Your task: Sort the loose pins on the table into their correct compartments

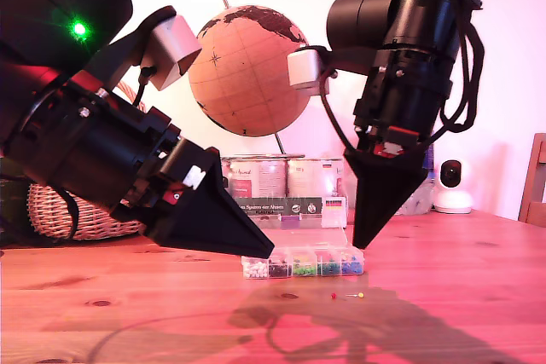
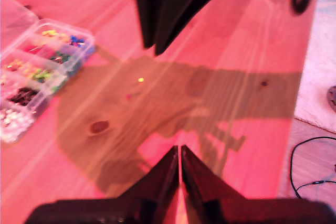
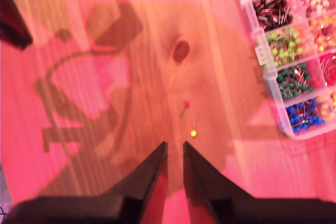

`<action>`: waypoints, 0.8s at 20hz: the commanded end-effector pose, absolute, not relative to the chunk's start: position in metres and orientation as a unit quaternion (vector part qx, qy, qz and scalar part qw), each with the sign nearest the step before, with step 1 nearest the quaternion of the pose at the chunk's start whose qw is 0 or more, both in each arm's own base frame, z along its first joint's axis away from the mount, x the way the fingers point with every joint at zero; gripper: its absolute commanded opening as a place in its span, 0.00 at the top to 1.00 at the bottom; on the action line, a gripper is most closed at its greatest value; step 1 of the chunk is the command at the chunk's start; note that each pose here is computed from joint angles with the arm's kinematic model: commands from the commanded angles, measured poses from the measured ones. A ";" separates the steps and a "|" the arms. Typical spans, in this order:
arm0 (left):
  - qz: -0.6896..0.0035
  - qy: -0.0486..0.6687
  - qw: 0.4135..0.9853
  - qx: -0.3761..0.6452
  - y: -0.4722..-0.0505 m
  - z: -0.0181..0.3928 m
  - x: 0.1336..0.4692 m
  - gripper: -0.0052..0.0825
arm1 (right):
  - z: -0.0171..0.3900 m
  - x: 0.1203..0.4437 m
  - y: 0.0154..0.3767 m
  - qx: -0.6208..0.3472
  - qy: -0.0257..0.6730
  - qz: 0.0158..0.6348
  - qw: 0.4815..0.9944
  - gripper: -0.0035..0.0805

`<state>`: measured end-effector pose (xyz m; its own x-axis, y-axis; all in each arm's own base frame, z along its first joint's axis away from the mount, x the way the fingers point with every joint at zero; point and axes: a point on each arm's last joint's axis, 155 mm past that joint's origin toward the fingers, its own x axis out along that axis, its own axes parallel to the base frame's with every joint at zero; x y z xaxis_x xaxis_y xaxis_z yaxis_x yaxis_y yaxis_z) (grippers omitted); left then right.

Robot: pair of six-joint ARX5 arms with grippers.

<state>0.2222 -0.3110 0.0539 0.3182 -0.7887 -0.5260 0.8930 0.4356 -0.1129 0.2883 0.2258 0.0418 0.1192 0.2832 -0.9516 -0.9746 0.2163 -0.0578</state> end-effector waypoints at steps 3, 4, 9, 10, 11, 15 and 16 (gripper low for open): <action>-0.524 0.267 0.802 0.103 -0.312 0.047 0.220 0.97 | 0.027 0.291 0.227 -0.391 0.454 0.493 0.631 0.79; -0.524 0.267 0.802 0.102 -0.312 0.048 0.220 0.97 | 0.028 0.293 0.229 -0.391 0.449 0.492 0.635 0.79; -0.524 0.267 0.802 0.103 -0.312 0.047 0.220 0.97 | 0.026 0.297 0.230 -0.393 0.445 0.491 0.638 0.79; -0.524 0.267 0.802 0.103 -0.312 0.047 0.220 0.97 | 0.024 0.296 0.230 -0.393 0.447 0.491 0.636 0.79; -0.524 0.267 0.802 0.103 -0.312 0.047 0.220 0.97 | 0.023 0.296 0.230 -0.393 0.449 0.491 0.635 0.79; -0.524 0.267 0.802 0.103 -0.312 0.047 0.220 0.97 | 0.015 0.296 0.227 -0.398 0.454 0.493 0.626 0.79; -0.524 0.267 0.802 0.103 -0.312 0.047 0.220 0.97 | 0.012 0.296 0.226 -0.397 0.458 0.493 0.624 0.79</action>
<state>0.2222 -0.3108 0.0515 0.3166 -0.7861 -0.5309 0.8921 0.4369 -0.1150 0.2961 0.2286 0.0240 0.1175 0.2715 -0.9552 -0.9783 0.1970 -0.0643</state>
